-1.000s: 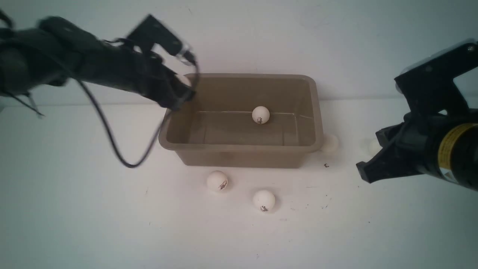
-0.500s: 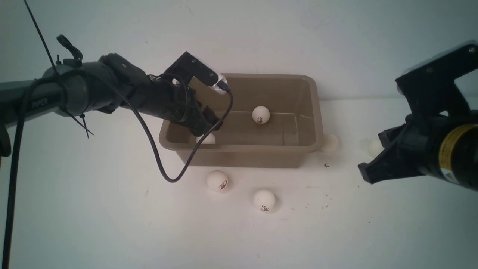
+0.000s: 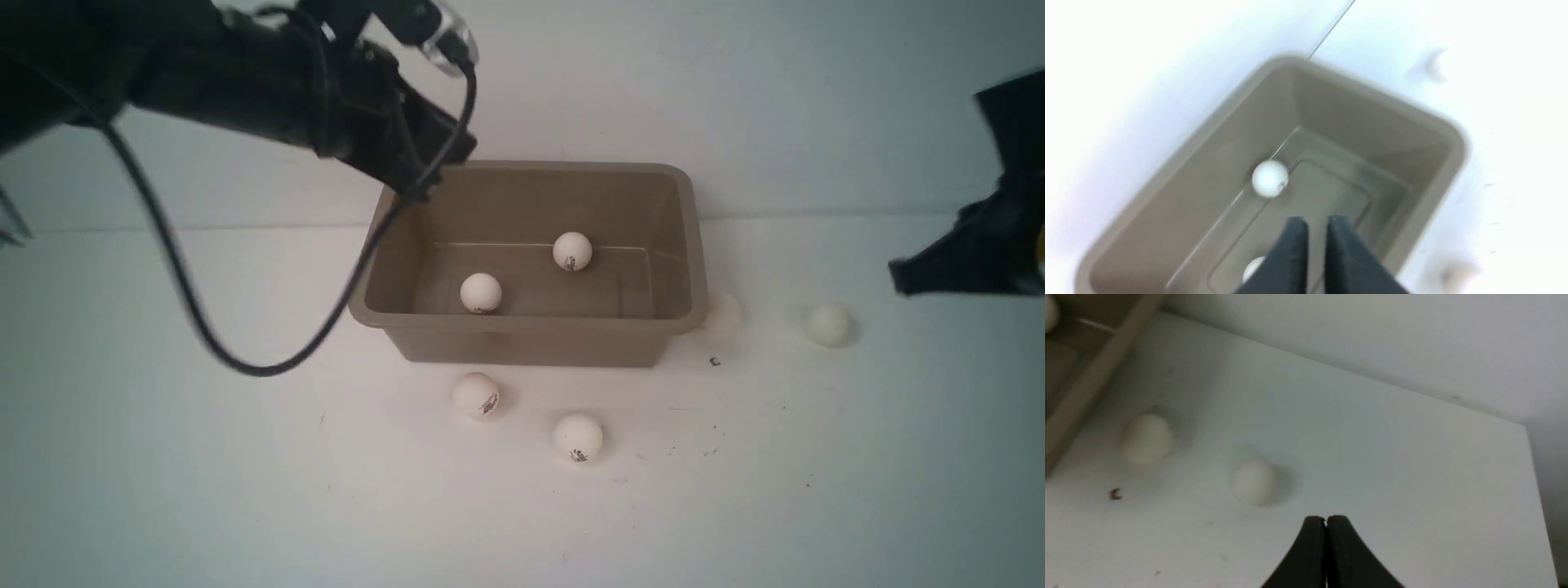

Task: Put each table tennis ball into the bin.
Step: Use the right arm to clamp the table tennis ball closest to it

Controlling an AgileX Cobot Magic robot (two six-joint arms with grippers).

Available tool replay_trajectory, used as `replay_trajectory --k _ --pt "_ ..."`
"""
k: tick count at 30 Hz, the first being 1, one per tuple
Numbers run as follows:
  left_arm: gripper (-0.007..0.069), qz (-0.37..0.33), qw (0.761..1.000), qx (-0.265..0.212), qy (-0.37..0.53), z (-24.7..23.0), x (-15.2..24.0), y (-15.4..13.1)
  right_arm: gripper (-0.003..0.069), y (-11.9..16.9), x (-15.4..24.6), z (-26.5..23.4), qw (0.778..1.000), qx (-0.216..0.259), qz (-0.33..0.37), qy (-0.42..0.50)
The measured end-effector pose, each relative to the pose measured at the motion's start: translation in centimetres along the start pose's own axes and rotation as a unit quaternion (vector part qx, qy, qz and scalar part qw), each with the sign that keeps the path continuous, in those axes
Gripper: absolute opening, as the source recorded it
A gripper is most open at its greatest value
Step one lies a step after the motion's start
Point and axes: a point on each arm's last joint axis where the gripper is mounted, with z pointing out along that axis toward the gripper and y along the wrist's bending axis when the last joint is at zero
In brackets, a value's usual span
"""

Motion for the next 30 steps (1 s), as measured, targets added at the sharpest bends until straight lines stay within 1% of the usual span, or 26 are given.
replay_trajectory --k 3,7,9,11,13,15,16,19,20,21,24,27,30 --pt "0.0008 0.002 1.0 0.002 -0.004 -1.2 -0.4 -0.7 -0.001 -0.1 -0.4 1.2 1.0 -0.005 0.005 0.017" --pt "-0.0004 -0.002 1.0 -0.005 -0.002 -3.8 -0.7 -2.3 -0.001 0.7 -0.9 4.8 0.997 -0.035 -0.011 0.074" --pt "-0.0004 -0.003 1.0 -0.01 0.019 -5.8 0.2 -3.9 -0.0008 1.2 -1.1 6.5 0.994 -0.049 -0.017 0.099" --pt "-0.0004 0.001 0.999 -0.004 0.042 -7.4 1.3 -5.6 -0.0003 1.6 -1.5 7.9 0.99 -0.063 -0.023 0.124" --pt "-0.0004 0.0 0.999 0.003 0.054 -8.3 2.2 -6.8 0.0018 2.1 -2.0 9.7 0.984 -0.081 -0.028 0.154" --pt "-0.0004 0.0 0.998 0.009 0.059 -9.3 2.9 -8.0 0.0066 2.4 -2.5 10.9 0.98 -0.099 -0.029 0.172" --pt "-0.0004 0.0 0.998 0.013 0.062 -9.7 3.3 -8.5 0.0101 2.4 -3.2 11.5 0.978 -0.108 -0.026 0.176" --pt "-0.0004 0.001 0.997 0.021 0.068 -10.7 4.5 -10.1 0.02 2.2 -4.4 12.4 0.978 -0.115 -0.022 0.171" --pt "-0.0004 0.001 0.997 0.023 0.069 -11.1 4.8 -10.6 0.0262 2.0 -4.9 12.7 0.979 -0.115 -0.02 0.168" --pt "-0.0004 0.005 0.998 0.024 0.066 -11.9 5.1 -11.4 0.0286 1.9 -4.9 13.0 0.979 -0.115 -0.019 0.17" --pt "-0.0004 0.012 0.998 0.019 0.055 -13.2 5.5 -12.6 0.0442 2.1 -4.1 14.6 0.973 -0.121 -0.005 0.195" --pt "-0.0004 0.019 0.999 0.016 0.044 -14.5 5.6 -13.7 0.0516 2.8 -2.8 16.1 0.967 -0.127 -0.003 0.221" --pt "-0.0004 0.018 1.0 0.004 0.024 -15.9 5.3 -14.5 0.0533 3.3 -1.9 17.3 0.963 -0.13 -0.004 0.237"
